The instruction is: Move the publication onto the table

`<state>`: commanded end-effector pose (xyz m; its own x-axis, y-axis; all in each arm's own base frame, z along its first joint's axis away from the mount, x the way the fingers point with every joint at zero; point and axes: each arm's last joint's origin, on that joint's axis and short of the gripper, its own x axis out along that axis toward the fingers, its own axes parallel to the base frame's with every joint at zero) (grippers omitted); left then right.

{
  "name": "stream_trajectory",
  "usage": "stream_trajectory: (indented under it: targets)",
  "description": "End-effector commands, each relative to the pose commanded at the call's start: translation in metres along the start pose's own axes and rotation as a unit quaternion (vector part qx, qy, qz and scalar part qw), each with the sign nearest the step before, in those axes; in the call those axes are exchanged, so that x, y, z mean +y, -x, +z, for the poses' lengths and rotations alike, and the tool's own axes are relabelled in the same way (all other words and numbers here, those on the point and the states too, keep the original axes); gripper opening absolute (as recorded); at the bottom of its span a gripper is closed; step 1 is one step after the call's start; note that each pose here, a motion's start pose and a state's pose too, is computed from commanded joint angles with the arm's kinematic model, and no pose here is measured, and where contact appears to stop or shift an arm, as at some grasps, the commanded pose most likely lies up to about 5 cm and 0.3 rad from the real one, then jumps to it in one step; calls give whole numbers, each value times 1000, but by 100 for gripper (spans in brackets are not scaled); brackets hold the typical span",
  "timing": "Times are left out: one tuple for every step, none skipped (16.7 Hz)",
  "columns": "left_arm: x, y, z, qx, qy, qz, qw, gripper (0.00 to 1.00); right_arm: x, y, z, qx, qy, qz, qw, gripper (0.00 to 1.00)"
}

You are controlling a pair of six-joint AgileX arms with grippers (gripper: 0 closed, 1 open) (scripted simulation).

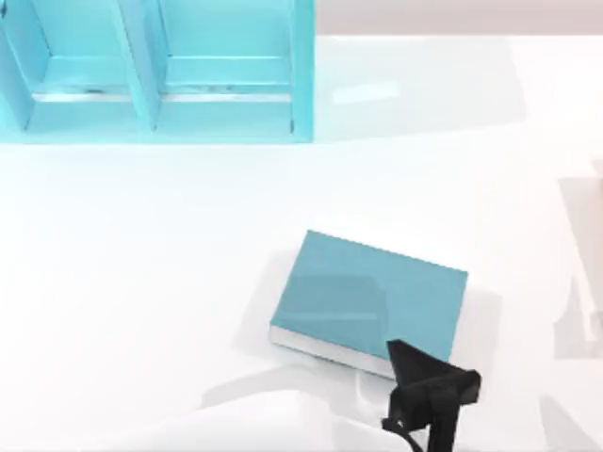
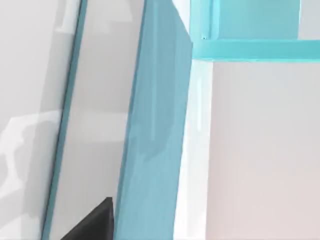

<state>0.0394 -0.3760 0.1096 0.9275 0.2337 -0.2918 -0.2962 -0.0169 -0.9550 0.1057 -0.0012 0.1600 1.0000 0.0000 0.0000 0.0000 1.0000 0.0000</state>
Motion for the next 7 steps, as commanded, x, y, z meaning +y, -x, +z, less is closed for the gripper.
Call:
stream_trajectory:
  targets:
    - [1,6,3,-2,-4,-5,1000,100,0,0,0,0,0,0,1000,100]
    - [1,11,6,-3,-7,-9,1000,100,0,0,0,0,0,0,1000,100]
    - [2,15,8,-4,-9,-13,1000,100,0,0,0,0,0,0,1000,100]
    - [2,19,9,-5,-11,-17,1000,100,0,0,0,0,0,0,1000,100]
    - [3,21,10,-5,-12,-19,1000,100,0,0,0,0,0,0,1000,100]
    - [3,21,11,-5,-13,-20,1000,100,0,0,0,0,0,0,1000,100]
    - [3,21,11,-5,-13,-20,1000,100,0,0,0,0,0,0,1000,100]
